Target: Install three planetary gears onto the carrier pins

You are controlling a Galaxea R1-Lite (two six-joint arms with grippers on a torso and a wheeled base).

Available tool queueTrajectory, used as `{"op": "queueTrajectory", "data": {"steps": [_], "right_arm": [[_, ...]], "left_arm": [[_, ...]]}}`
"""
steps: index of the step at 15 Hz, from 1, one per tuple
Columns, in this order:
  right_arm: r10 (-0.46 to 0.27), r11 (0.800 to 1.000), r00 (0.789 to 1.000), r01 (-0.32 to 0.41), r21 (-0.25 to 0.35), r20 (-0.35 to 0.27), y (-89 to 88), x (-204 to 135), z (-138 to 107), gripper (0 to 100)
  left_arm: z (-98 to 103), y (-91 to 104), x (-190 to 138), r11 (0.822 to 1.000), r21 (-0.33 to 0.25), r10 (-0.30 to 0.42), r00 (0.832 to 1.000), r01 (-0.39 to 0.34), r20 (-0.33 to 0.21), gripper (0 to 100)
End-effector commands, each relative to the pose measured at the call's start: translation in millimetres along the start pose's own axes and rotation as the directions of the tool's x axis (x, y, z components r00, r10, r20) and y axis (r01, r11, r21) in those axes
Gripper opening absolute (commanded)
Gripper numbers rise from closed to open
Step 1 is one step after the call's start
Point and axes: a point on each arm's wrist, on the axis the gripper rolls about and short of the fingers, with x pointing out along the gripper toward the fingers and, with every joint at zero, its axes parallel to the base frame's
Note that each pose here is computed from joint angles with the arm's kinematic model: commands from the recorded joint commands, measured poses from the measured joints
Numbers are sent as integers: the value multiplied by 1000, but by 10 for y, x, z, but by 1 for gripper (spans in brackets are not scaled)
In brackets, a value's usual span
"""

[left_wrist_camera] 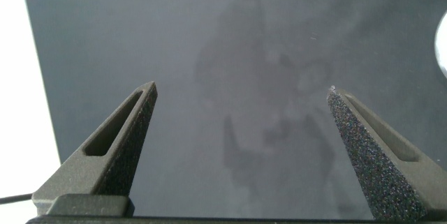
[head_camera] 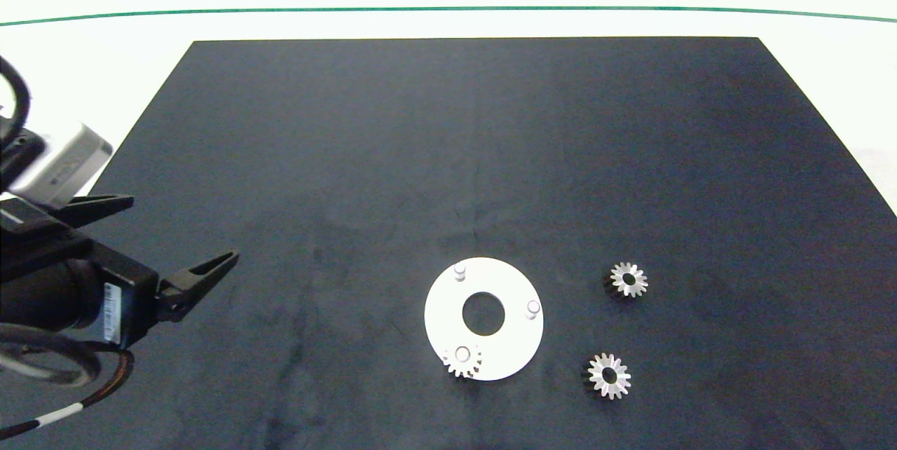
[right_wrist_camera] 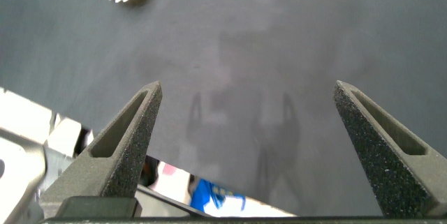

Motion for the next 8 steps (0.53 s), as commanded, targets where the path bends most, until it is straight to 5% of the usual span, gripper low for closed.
{"op": "queueTrajectory", "data": {"steps": [1, 6, 8], "right_arm": [[150, 980, 977, -167, -109, -151, 111, 583, 164, 100], [229, 939, 956, -266, -218, -184, 432, 881, 255, 100], [193, 930, 958, -248, -270, -213, 552, 994, 258, 100]], "left_arm": [[-54, 154, -353, 998, -45, 50, 995, -46, 85, 100], [-146, 204, -537, 997, -58, 59, 995, -54, 86, 100], [-148, 227, -547, 995, -68, 82, 993, -76, 84, 100]]}}
